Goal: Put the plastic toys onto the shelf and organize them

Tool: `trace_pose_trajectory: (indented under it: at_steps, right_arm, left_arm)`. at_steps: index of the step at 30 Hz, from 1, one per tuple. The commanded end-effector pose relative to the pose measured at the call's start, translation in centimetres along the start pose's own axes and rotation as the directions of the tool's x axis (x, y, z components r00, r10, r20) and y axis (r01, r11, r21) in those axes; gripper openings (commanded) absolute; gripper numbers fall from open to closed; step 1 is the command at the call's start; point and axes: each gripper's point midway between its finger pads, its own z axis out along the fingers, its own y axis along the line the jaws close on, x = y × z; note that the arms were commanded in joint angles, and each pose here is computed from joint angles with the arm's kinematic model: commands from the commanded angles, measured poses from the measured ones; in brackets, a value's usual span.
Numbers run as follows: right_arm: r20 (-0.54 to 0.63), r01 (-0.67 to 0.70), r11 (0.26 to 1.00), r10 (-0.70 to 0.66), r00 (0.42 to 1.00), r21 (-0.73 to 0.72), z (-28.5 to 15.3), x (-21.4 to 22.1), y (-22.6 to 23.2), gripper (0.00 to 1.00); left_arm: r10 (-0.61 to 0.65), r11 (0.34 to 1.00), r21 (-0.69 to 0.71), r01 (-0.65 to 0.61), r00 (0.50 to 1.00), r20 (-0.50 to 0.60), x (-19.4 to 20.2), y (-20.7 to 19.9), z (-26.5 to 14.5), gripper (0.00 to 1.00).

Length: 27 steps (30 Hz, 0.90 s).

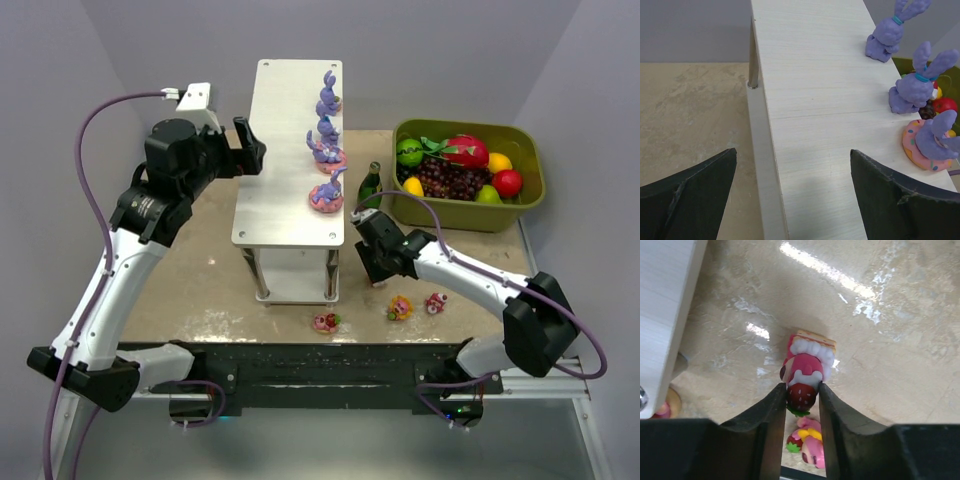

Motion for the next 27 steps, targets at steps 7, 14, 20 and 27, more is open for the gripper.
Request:
trace_pose_trajectory:
  at_steps: [7,14,20,27]
  right_arm:
    - [0.085,-0.034,0.999,0.031,0.996,0.033,-1.5,-3.1,-1.1,0.62]
    - [0.098,-0.19,0.982,0.19,0.977,-0.012,-3.9,-3.5,-0.5,0.46]
    - [0.108,-0.259,0.939,0.289,0.951,-0.228,-5.8,-2.7,2.6,0.21]
    - [0.065,-0.28,0.928,0.304,0.95,-0.247,-1.5,-1.5,4.0,0.0]
  left_arm:
    - [0.01,1.0,0.002,-0.01,0.997,0.071,-1.7,0.2,-0.1,1.0]
    - [0.016,1.0,-0.003,-0.016,0.997,0.078,-2.2,0.2,-0.3,1.0]
    - [0.015,1.0,-0.003,-0.015,0.997,0.072,-2.1,0.3,-0.3,1.0]
    - [0.01,1.0,-0.004,-0.01,0.999,0.045,-1.4,0.4,-0.2,0.99]
